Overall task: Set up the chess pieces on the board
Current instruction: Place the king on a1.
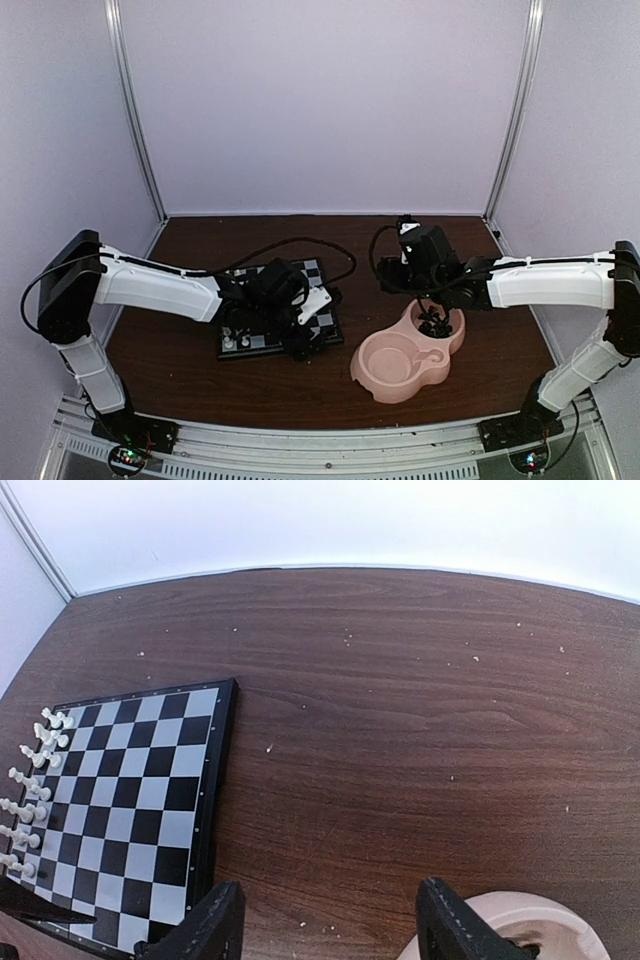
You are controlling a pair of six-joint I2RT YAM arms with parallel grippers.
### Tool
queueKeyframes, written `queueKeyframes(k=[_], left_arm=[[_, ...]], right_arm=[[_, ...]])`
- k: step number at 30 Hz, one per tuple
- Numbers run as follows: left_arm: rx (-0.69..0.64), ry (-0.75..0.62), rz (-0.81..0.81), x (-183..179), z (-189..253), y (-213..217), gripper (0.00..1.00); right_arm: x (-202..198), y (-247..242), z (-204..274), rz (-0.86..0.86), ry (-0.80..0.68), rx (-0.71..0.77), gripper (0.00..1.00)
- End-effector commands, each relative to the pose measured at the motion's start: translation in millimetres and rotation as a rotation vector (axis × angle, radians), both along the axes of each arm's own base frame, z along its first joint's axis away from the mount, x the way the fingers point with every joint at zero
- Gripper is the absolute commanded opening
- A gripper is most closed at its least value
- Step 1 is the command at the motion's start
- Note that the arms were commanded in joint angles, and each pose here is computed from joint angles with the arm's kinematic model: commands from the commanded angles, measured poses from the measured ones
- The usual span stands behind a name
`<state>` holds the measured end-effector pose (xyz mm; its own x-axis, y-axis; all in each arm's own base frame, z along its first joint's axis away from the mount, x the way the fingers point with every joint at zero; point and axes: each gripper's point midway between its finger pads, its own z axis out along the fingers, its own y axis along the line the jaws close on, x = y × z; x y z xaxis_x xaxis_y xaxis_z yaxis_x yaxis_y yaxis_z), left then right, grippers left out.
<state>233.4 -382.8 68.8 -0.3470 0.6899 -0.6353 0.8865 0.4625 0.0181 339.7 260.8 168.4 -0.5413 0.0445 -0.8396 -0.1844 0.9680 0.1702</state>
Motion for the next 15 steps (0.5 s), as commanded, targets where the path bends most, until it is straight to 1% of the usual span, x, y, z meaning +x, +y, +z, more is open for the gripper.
queueKeyframes(k=[1, 4, 5, 6, 7, 9, 13, 15], left_arm=[[-0.009, -0.009, 0.016, 7, 5, -5, 0.85], [-0.005, -0.012, 0.027, 9, 5, -5, 0.85], [-0.003, -0.011, 0.03, 10, 3, -5, 0.83], [0.011, -0.032, 0.055, 15, 2, -3, 0.79], [0.017, -0.04, 0.07, 18, 1, -3, 0.68], [0.019, -0.045, 0.083, 23, -2, -6, 0.63], [0.025, -0.049, 0.099, 32, -9, -11, 0.63], [0.019, -0.023, 0.1, 34, -13, -13, 0.61]], right_arm=[[3, -5, 2, -0.028, -0.009, 0.004, 0.61], [4, -4, -1, -0.025, -0.004, 0.001, 0.6], [4, -3, -1, -0.023, -0.002, 0.005, 0.61], [4, -2, -1, -0.022, -0.001, 0.008, 0.61], [4, -2, -2, -0.021, 0.0, 0.008, 0.6], [4, -2, -2, -0.021, 0.0, 0.008, 0.6], [4, -1, -3, -0.02, 0.002, 0.007, 0.6], [4, -1, -2, -0.017, 0.001, 0.009, 0.6]])
